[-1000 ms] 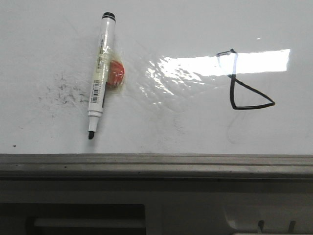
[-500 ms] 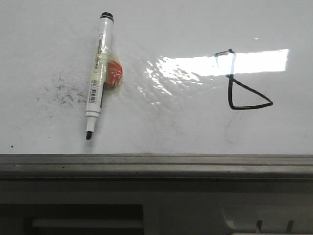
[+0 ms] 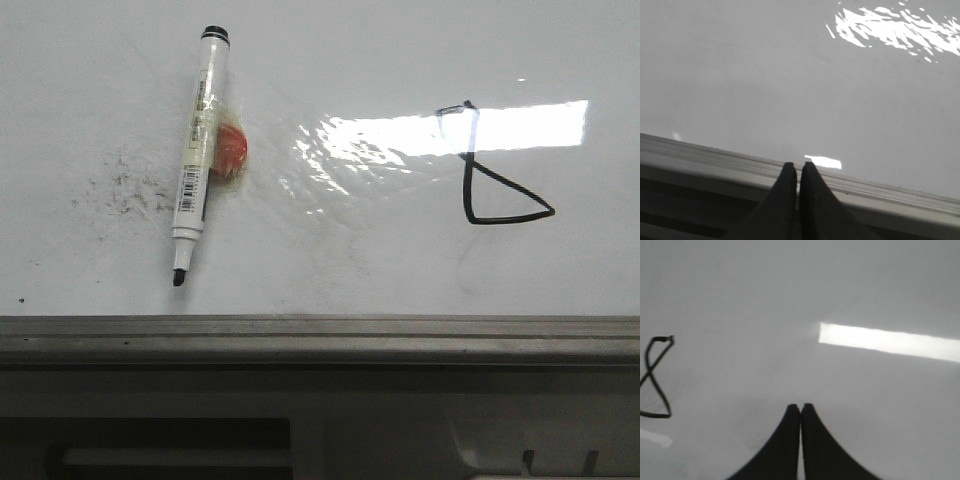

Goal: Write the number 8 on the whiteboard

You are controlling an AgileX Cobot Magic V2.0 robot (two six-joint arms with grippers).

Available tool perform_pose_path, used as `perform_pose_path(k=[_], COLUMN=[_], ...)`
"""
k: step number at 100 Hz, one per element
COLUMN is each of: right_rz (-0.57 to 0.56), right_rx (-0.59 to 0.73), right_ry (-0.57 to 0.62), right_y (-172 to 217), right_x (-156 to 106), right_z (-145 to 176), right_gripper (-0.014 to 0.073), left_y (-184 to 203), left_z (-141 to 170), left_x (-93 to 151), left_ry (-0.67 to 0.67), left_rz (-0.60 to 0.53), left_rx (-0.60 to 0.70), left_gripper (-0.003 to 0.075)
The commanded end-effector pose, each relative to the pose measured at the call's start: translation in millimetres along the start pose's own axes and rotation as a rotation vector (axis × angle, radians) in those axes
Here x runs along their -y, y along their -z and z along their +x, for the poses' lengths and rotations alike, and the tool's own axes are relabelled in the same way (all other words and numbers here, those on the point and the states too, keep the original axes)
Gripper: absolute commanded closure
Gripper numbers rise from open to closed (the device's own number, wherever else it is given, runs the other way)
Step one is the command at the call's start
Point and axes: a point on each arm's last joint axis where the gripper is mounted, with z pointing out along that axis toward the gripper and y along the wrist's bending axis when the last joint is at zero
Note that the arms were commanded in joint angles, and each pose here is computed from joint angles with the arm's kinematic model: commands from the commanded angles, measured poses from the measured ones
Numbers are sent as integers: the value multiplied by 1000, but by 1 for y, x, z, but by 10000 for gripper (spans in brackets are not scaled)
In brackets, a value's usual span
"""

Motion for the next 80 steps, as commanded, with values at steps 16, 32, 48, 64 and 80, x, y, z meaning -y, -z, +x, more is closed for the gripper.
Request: perform_pose_path(k=[16, 32, 48, 64, 80], right_rz=[141, 145, 131, 132, 132], right_rx=[-100, -191, -284, -279, -275], right_ry=[8, 1, -8, -7, -7], right_y=[12, 16, 18, 18, 18], right_x=[7, 6, 4, 4, 4], right_z=[14, 24, 32, 31, 31], right_gripper=[638, 638, 638, 638, 638], left_y=[-1, -1, -1, -1, -1], left_z=[6, 6, 6, 6, 6], left_x=[-1, -1, -1, -1, -1], left_ry=[10, 10, 10, 10, 10], left_rz=[4, 4, 4, 4, 4], left_rx=[22, 22, 22, 22, 22], left_gripper=[741, 741, 741, 741, 741])
